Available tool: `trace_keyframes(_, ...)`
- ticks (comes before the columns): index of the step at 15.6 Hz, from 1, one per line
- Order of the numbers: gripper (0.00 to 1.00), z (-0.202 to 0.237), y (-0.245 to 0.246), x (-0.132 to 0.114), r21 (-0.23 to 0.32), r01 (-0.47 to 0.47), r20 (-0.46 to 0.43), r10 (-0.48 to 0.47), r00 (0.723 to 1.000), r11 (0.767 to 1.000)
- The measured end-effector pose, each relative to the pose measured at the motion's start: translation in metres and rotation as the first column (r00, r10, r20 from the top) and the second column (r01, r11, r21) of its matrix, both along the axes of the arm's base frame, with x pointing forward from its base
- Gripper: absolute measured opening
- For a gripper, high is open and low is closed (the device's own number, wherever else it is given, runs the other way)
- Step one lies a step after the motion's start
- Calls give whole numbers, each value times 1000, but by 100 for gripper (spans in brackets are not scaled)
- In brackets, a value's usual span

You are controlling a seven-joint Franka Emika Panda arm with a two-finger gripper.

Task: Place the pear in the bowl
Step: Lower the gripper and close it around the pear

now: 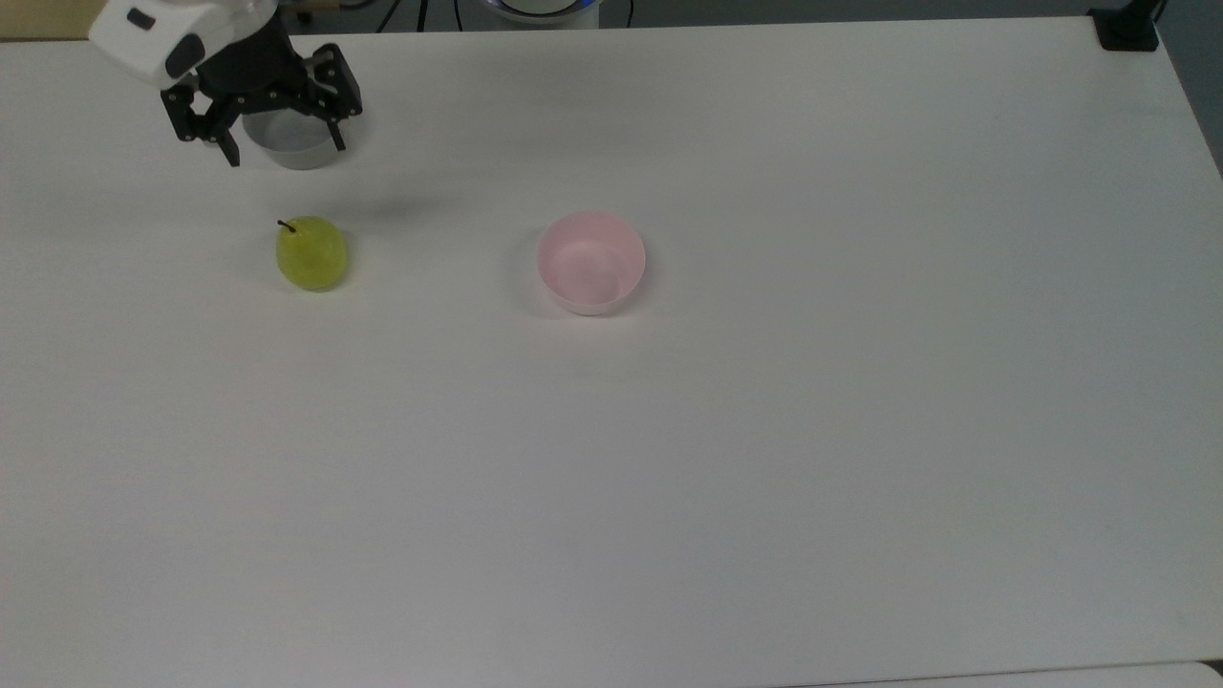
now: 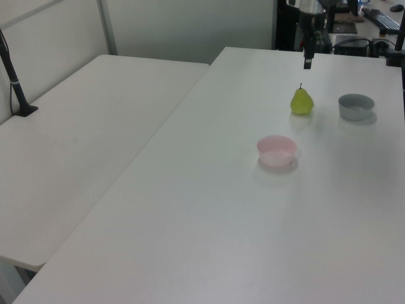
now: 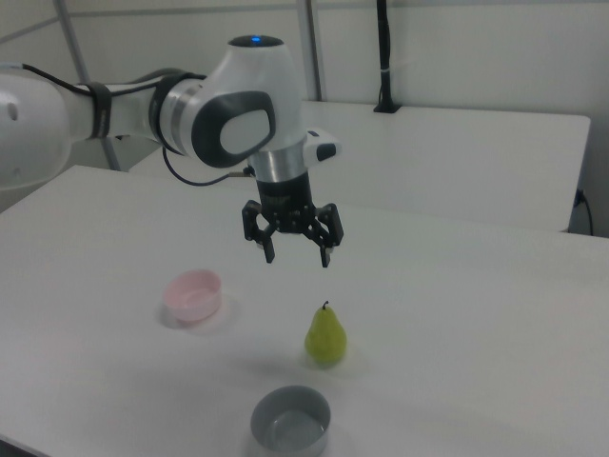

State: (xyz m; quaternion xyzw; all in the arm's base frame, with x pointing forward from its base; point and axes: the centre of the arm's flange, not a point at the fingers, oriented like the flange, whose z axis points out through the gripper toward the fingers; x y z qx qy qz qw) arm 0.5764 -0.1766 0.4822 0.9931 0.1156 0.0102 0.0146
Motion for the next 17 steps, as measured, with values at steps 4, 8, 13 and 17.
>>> trace_keyframes(4, 100, -38, -11, 2, -11, 38, 19, -38, 999, 999)
trace_keyframes(8, 100, -74, -23, 2, -19, 59, 16, -59, 998, 998)
trace_keyframes(13, 100, -110, -25, 9, -21, 62, -11, -62, 998, 998)
trace_keyframes(17, 97, -128, -25, 12, -23, 80, -21, -81, 997, 997)
